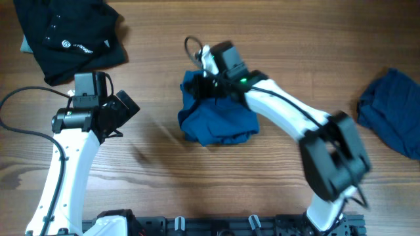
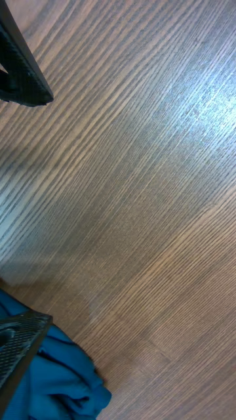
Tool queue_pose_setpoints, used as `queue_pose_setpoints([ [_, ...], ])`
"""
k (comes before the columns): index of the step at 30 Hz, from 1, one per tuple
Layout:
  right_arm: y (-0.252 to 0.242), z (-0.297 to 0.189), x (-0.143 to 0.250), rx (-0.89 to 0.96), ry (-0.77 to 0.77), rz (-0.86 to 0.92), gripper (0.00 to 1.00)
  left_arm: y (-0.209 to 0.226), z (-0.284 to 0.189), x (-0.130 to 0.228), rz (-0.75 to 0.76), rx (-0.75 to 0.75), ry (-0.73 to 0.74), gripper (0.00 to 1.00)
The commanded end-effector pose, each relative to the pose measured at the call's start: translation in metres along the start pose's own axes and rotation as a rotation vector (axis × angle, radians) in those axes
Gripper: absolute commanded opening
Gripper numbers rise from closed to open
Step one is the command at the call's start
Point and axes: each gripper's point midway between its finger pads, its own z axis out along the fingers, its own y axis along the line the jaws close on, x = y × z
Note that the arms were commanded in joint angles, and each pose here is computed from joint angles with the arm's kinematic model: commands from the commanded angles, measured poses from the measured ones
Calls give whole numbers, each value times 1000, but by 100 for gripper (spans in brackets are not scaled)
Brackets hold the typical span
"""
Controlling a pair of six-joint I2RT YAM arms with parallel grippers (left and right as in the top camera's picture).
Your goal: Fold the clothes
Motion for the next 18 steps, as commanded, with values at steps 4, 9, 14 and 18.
queue_pose_setpoints([
  [4, 47, -56, -40, -72, -155, -117, 10, 2, 4, 3, -10, -5, 17, 100],
  [9, 25, -37, -29, -36, -101, -77, 10, 2, 4, 3, -10, -6, 17, 100],
  [14, -4, -6, -16, -8, -49, -45, 10, 2, 4, 3, -10, -6, 18, 100],
  [18, -20, 20, -13, -84, -25, -31, 10, 2, 4, 3, -9, -6, 18, 100],
])
